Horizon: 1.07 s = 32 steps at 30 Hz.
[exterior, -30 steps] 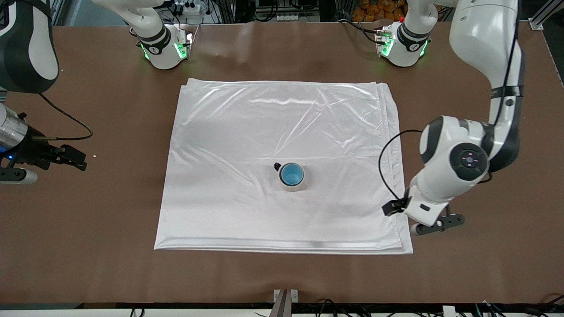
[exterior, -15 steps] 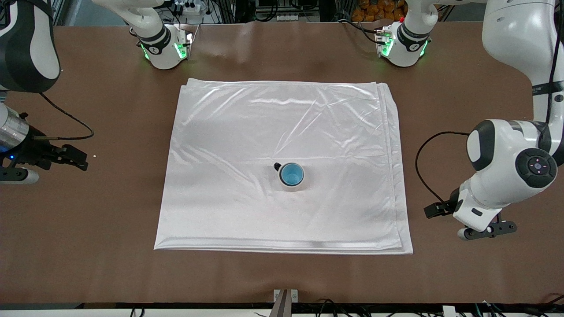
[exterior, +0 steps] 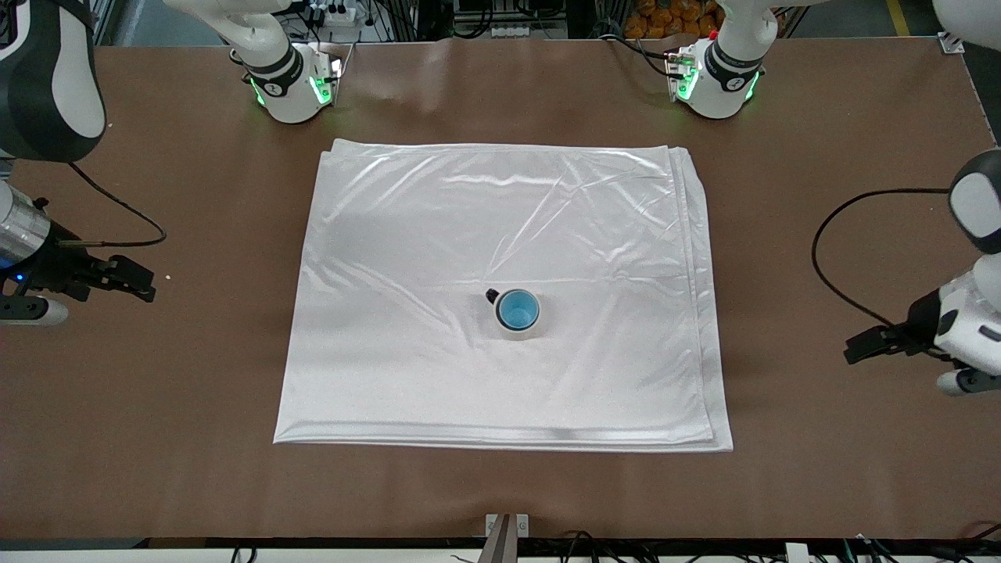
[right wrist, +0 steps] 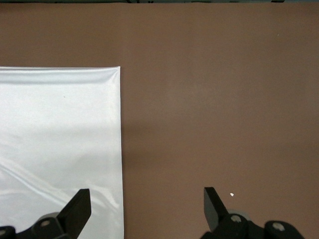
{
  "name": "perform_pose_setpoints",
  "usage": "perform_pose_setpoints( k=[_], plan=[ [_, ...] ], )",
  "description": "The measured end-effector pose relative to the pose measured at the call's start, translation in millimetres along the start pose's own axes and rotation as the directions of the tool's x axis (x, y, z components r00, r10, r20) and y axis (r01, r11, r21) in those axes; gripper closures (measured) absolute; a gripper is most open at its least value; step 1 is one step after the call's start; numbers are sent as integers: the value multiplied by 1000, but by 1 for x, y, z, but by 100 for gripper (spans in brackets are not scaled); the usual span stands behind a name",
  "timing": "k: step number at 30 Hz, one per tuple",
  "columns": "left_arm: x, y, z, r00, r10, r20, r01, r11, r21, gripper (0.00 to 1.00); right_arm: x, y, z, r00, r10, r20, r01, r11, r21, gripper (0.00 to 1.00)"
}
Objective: Place blue cup into white mug on cloth
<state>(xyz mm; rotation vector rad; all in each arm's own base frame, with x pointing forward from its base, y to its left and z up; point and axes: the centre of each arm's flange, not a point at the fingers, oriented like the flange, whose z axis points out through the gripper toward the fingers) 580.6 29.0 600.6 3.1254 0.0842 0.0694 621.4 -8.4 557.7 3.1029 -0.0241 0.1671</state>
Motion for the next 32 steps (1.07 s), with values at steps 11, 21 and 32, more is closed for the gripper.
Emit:
perform_pose_setpoints(
  k=[11,21,32],
  plan=[
    [-37,-3,-26,997,82,12,-82,996,16,0,-10,-12,-19,1000,-18,-26,18,1000,10,0],
    [-40,14,-24,993,115,16,-115,993,16,0,-16,-16,-37,998,-25,-52,26,1000,12,0],
    [-43,29,-26,990,141,17,-142,990,16,0,-23,-16,-38,999,-25,-46,26,1000,12,0]
  ],
)
